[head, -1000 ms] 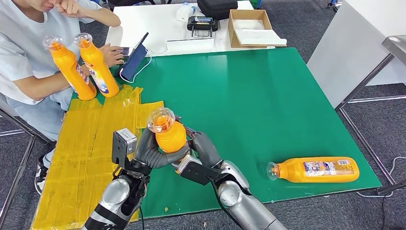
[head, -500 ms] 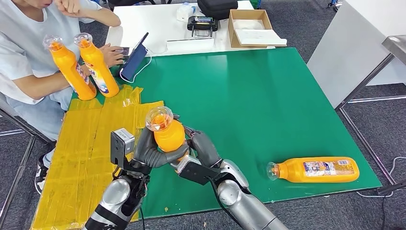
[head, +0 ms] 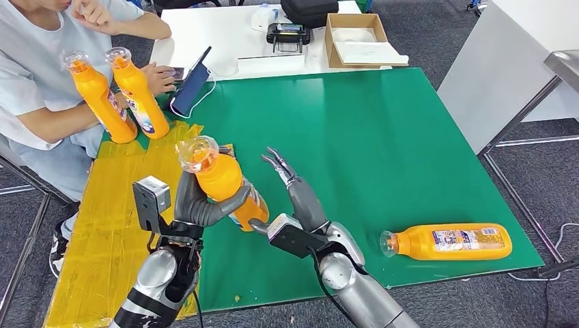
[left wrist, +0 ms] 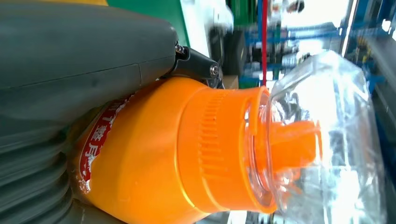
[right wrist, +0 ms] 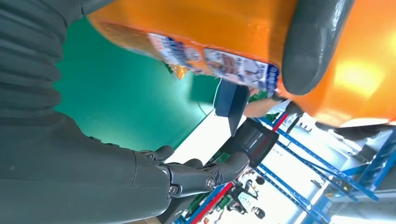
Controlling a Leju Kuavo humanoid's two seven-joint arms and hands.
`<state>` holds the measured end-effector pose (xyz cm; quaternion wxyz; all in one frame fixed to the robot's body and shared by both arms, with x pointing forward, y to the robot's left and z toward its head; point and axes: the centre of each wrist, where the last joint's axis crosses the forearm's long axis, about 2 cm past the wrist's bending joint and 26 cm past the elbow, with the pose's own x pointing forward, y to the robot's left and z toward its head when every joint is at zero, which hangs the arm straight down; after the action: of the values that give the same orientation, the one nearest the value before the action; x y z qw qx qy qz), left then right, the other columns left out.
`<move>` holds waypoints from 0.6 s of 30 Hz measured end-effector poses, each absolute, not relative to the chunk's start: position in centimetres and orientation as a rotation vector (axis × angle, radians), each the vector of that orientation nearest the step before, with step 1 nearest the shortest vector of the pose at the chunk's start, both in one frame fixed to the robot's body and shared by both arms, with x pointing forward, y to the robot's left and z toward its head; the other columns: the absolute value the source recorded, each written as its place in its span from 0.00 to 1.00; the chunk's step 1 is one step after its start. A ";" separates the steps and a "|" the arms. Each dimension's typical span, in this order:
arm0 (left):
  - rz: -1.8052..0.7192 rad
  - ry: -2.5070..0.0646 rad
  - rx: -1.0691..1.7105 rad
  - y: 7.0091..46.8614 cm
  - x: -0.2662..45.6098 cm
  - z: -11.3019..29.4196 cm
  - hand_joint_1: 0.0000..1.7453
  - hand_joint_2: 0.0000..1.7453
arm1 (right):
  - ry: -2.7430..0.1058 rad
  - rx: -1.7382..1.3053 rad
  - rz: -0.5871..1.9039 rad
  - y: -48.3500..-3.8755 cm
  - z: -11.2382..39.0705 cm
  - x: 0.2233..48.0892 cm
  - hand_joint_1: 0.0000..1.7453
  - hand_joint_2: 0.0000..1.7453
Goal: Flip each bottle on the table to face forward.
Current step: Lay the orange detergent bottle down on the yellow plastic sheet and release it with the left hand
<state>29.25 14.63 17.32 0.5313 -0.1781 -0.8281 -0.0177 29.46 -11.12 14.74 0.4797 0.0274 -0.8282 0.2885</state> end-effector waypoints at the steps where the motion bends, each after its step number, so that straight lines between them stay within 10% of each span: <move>1: -0.039 -1.983 -0.410 14.7 29.3 17.4 1.00 1.00 | -2.022 0.066 0.704 -11.2 14.8 29.5 0.00 1.00; 18: -0.158 -2.241 0.196 16.8 31.3 19.0 1.00 1.00 | -2.143 0.039 0.666 -11.9 17.3 29.6 0.00 1.00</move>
<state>31.27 16.82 19.03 0.4290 0.0784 -0.8977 -0.0632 29.59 -11.89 17.25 0.4337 0.0157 -0.8603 0.2675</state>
